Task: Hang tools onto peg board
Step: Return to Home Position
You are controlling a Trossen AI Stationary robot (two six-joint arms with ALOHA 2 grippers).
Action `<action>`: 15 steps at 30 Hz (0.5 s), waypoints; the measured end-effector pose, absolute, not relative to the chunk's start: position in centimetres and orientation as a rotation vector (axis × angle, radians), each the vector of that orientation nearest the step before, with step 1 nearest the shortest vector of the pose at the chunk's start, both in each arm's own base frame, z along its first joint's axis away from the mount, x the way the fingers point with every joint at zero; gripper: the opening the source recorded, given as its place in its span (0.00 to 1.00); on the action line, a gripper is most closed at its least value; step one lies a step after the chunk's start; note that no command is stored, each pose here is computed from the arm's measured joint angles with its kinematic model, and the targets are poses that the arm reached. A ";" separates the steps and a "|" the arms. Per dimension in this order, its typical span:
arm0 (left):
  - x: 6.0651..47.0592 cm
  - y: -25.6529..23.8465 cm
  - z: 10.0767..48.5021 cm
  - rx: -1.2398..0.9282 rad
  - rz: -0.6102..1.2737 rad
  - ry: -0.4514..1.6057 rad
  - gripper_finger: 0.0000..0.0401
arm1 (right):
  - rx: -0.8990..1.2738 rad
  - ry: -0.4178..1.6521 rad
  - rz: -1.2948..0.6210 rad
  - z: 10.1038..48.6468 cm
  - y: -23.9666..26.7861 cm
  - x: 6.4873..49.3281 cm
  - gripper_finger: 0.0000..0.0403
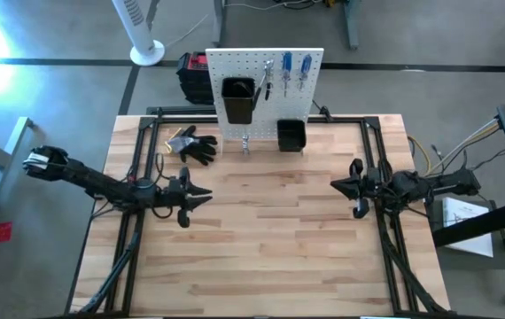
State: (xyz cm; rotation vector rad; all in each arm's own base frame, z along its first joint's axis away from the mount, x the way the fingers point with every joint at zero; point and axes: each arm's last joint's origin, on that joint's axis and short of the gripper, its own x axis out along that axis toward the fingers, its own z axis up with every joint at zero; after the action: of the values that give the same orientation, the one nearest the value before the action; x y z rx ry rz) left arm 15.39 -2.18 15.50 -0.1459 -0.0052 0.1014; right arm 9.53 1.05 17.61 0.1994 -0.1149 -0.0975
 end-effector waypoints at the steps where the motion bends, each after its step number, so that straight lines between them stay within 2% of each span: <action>1: 15.5 -2.2 15.4 -0.147 0.077 -0.008 0.19 | 0.193 -0.116 -0.100 17.6 1.0 9.5 0.00; 5: 16.1 -2.3 14.9 -0.122 0.039 0.001 0.19 | 0.170 -0.125 -0.104 17.7 1.0 9.5 0.00; 12: 16.1 -2.8 16.1 -0.135 -0.025 -0.139 0.19 | 0.166 -0.124 -0.105 17.7 1.0 9.5 0.00; 15: 15.7 -3.3 16.3 -0.118 0.025 -0.134 0.19 | 0.161 -0.116 -0.106 17.6 1.0 9.5 0.00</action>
State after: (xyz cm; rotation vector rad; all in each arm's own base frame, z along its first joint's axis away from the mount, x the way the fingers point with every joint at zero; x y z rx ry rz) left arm 15.65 -3.33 16.33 -0.1179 -0.1339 0.0249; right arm 9.53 1.04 17.65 0.1608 -0.1158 -0.1059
